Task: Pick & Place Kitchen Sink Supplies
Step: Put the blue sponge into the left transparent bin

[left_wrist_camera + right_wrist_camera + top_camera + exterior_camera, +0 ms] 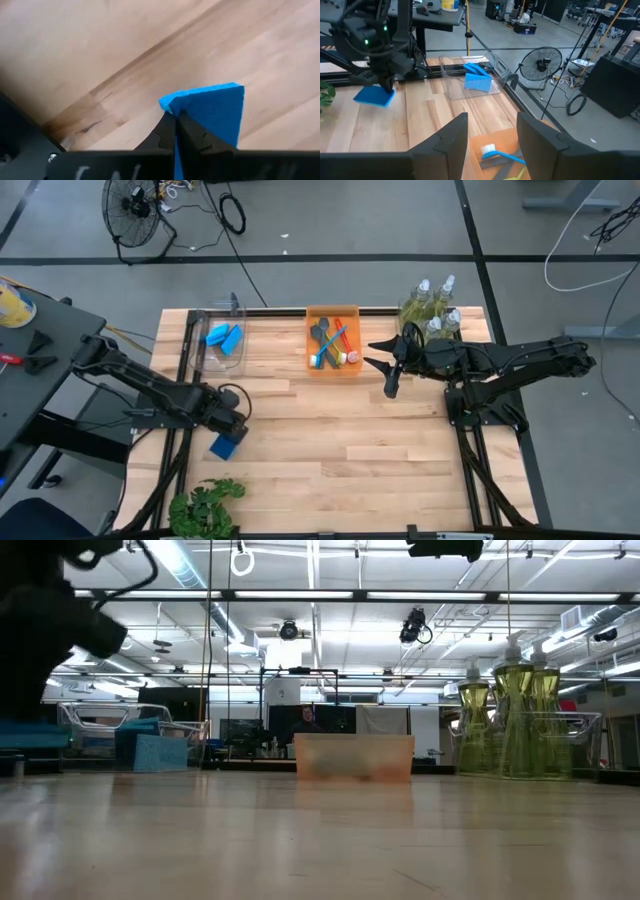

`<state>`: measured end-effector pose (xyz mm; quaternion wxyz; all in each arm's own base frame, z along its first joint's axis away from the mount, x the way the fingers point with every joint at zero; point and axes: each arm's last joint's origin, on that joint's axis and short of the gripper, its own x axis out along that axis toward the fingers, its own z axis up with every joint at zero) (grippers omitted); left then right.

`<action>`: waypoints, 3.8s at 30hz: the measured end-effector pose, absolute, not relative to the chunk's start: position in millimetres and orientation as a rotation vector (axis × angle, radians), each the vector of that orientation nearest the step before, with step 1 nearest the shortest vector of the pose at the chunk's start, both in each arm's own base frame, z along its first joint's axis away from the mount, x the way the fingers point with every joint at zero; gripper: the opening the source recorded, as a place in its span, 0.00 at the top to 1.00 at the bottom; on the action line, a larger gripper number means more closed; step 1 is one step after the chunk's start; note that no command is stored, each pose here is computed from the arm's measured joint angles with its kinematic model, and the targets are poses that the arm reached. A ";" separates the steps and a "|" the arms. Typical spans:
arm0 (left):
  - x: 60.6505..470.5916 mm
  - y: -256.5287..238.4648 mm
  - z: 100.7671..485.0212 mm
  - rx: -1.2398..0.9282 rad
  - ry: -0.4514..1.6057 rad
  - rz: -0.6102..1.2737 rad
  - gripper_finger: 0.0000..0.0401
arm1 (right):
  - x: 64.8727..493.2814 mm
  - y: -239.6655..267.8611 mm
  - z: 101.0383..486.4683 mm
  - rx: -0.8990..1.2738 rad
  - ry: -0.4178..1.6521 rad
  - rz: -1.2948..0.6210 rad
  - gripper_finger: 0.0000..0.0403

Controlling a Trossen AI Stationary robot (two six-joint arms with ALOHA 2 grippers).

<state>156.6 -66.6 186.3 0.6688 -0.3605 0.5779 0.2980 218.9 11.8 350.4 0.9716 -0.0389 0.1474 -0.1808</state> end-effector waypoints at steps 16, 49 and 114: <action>163.6 -27.3 303.4 -0.544 0.934 0.925 0.99 | 220.6 12.0 356.1 -0.056 0.235 -0.366 0.58; 139.8 87.2 337.1 -0.165 1.032 1.370 0.99 | 220.5 12.0 356.1 -0.057 0.236 -0.366 0.58; 130.5 135.6 255.3 -0.418 1.095 1.257 0.99 | 220.5 11.9 356.1 -0.057 0.237 -0.367 0.58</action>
